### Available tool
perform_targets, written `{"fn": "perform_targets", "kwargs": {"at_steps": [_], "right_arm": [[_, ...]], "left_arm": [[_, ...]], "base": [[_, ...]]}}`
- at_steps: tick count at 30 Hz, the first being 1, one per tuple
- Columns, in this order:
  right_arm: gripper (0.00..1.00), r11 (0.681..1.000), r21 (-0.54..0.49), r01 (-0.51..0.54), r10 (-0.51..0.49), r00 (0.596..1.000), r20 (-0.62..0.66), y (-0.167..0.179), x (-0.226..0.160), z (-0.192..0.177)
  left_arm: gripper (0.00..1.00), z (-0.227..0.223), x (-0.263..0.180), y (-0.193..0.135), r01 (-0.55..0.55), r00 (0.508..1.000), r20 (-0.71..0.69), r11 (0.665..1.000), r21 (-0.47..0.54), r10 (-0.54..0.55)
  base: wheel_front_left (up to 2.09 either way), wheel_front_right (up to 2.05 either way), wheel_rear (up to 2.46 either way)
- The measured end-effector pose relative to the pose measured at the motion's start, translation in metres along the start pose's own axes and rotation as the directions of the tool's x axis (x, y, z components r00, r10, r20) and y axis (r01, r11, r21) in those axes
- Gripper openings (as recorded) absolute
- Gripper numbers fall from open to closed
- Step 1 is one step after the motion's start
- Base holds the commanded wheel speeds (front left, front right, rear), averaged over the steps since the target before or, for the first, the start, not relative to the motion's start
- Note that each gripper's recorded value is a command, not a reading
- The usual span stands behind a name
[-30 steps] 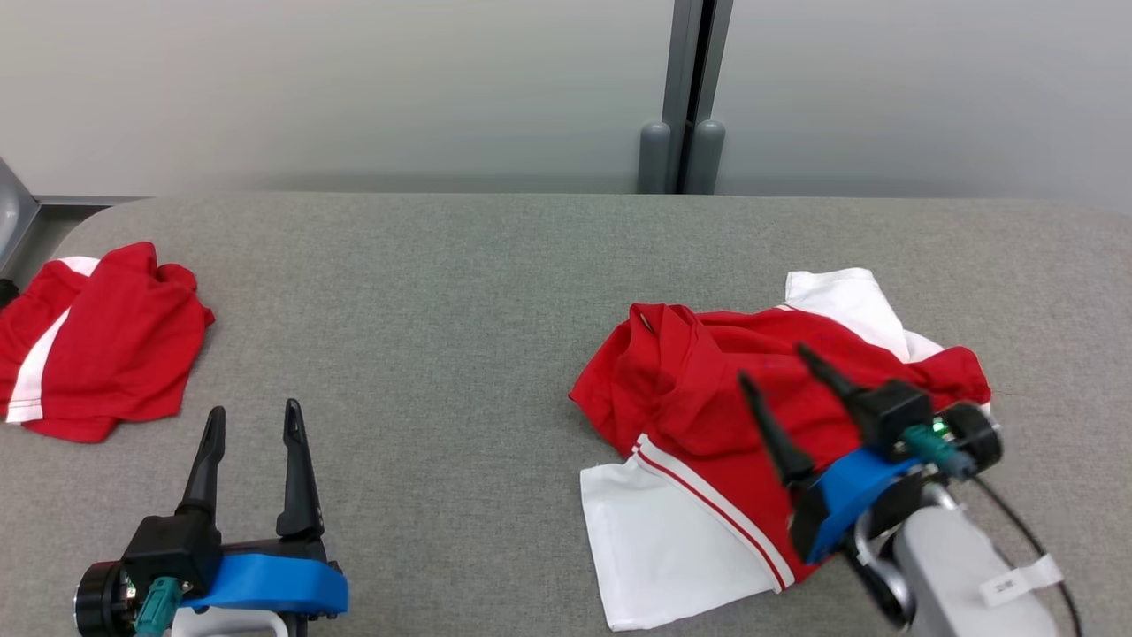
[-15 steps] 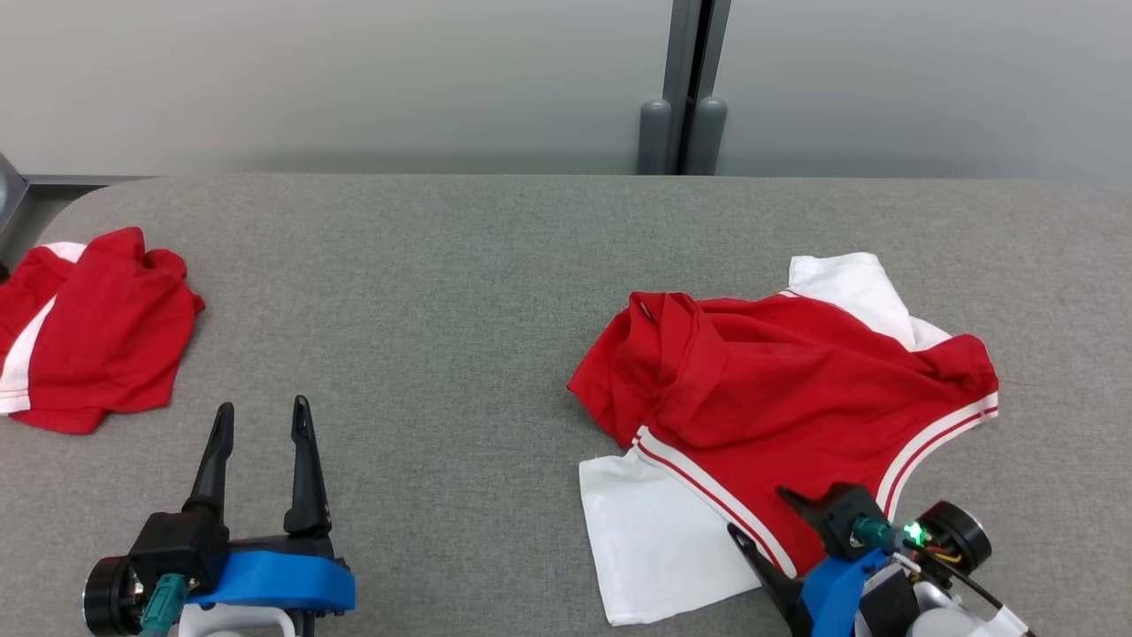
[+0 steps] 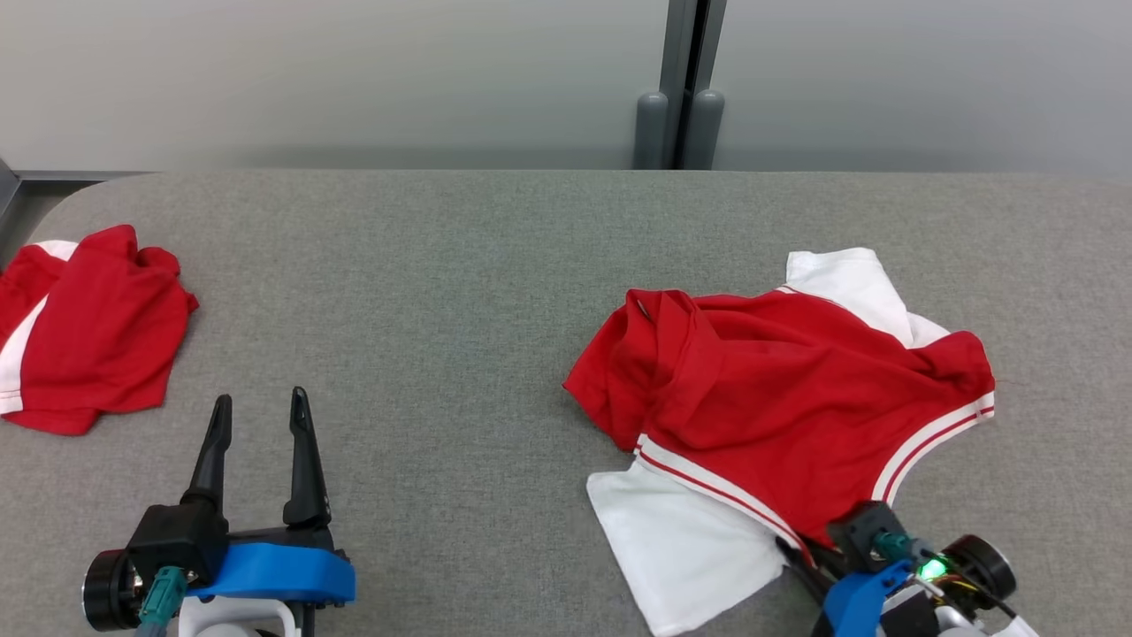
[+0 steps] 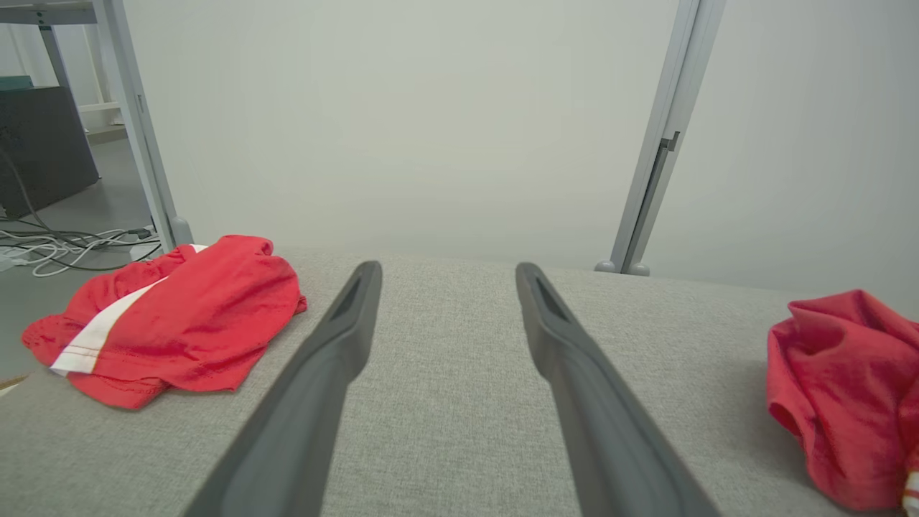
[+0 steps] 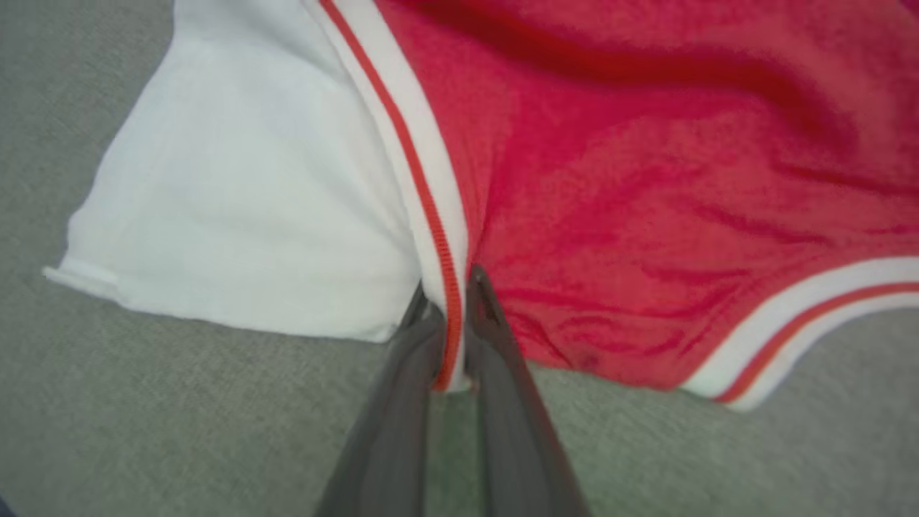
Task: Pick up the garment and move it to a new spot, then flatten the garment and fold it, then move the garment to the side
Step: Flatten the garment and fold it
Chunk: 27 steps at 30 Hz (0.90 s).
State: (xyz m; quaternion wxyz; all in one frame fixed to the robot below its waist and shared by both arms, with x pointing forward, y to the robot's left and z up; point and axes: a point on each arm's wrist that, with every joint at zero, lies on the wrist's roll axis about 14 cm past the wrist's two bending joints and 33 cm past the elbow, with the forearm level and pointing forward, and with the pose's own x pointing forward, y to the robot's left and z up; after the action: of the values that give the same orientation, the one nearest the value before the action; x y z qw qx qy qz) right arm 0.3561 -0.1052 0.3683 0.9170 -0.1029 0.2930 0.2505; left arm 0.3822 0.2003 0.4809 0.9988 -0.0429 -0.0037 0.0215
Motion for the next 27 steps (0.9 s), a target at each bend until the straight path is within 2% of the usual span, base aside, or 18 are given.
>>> {"fn": "perform_targets", "kwargs": {"at_steps": [5, 9, 14, 15, 16, 17, 22, 27], "right_arm": [[0.00, 0.988, 0.051, 0.143, -0.144, 0.990, 0.010, -0.050, -0.022, -0.010], [0.00, 0.953, 0.082, 0.293, -0.293, 0.956, -0.013, -0.100, -0.059, -0.025], [0.00, 0.918, 0.096, 0.384, -0.379, 0.923, -0.064, -0.126, -0.089, -0.043], [0.10, 0.915, 0.103, 0.389, -0.384, 0.921, -0.064, -0.126, -0.091, -0.044], [0.91, 0.913, 0.112, 0.392, -0.390, 0.920, -0.043, -0.126, -0.093, -0.040], [1.00, 0.912, 0.127, 0.390, -0.391, 0.920, -0.017, -0.124, -0.092, -0.034], [1.00, 0.919, 0.199, 0.340, -0.372, 0.916, 0.154, -0.106, -0.086, 0.008], [1.00, 0.920, 0.224, 0.322, -0.385, 0.847, 0.367, -0.101, -0.091, 0.059]], "left_arm": [[1.00, 0.003, -0.001, -0.004, 0.012, 1.000, 0.008, 1.000, -0.002, -0.012], [1.00, 0.003, -0.003, -0.008, 0.023, 1.000, 0.009, 1.000, -0.004, -0.023], [1.00, 0.007, -0.003, -0.012, 0.035, 0.999, 0.021, 0.999, -0.005, -0.035], [1.00, 0.007, -0.003, -0.012, 0.034, 0.999, 0.021, 0.999, -0.005, -0.034], [1.00, 0.007, -0.003, -0.013, 0.036, 0.999, 0.022, 0.999, -0.004, -0.036], [1.00, 0.007, -0.004, -0.013, 0.036, 0.999, 0.021, 0.999, -0.005, -0.036], [1.00, 0.006, -0.005, -0.013, 0.040, 0.999, 0.017, 0.999, -0.003, -0.040], [1.00, 0.005, -0.007, -0.012, 0.041, 0.999, 0.015, 0.999, 0.004, -0.041]], "base": [[0.00, 0.00, 0.00], [0.00, 0.00, 0.00], [0.00, 0.00, 0.00], [0.00, 0.00, 0.00], [0.00, 0.00, 0.00], [0.00, 0.00, 0.00], [0.00, 0.00, 0.00], [0.00, 0.00, 0.00]]}}
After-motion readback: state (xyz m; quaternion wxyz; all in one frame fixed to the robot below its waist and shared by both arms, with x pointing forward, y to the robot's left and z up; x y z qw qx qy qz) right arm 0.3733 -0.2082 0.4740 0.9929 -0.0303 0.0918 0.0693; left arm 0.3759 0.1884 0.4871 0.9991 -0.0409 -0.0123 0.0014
